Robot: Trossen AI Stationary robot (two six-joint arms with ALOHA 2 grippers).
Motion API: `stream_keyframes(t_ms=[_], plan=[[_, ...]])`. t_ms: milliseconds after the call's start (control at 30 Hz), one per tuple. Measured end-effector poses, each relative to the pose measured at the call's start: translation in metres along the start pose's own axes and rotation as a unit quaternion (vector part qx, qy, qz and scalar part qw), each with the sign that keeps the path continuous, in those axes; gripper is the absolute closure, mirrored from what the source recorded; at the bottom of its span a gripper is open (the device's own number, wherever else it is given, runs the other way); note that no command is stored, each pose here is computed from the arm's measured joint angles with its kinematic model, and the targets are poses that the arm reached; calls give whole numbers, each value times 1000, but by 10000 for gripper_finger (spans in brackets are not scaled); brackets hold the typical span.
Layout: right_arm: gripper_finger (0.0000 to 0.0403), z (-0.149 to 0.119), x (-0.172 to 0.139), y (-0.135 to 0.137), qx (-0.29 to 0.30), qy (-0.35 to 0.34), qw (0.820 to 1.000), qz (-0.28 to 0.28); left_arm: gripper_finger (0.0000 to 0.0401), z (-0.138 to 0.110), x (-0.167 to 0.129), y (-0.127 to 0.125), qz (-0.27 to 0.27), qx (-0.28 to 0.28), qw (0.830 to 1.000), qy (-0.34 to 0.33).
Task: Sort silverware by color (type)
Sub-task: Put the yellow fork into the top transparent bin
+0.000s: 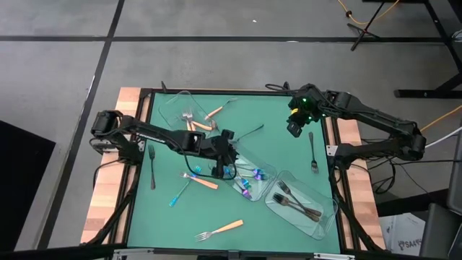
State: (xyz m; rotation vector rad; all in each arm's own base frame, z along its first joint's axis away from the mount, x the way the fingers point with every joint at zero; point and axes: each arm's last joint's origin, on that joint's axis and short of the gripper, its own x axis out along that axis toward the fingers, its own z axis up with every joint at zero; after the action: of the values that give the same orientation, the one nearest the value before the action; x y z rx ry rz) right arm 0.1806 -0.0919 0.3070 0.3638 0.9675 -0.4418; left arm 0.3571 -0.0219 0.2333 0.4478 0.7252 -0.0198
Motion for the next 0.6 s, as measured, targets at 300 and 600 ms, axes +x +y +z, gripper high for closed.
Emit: stream_keyframes(t_ms=[300,600], plan=[[333,0,0,0,0,0,1000,0,333,-4,-44,1,-23,-38,998,46],[333,0,0,0,0,0,1000,0,333,-16,-76,-14,-107,-109,981,123]])
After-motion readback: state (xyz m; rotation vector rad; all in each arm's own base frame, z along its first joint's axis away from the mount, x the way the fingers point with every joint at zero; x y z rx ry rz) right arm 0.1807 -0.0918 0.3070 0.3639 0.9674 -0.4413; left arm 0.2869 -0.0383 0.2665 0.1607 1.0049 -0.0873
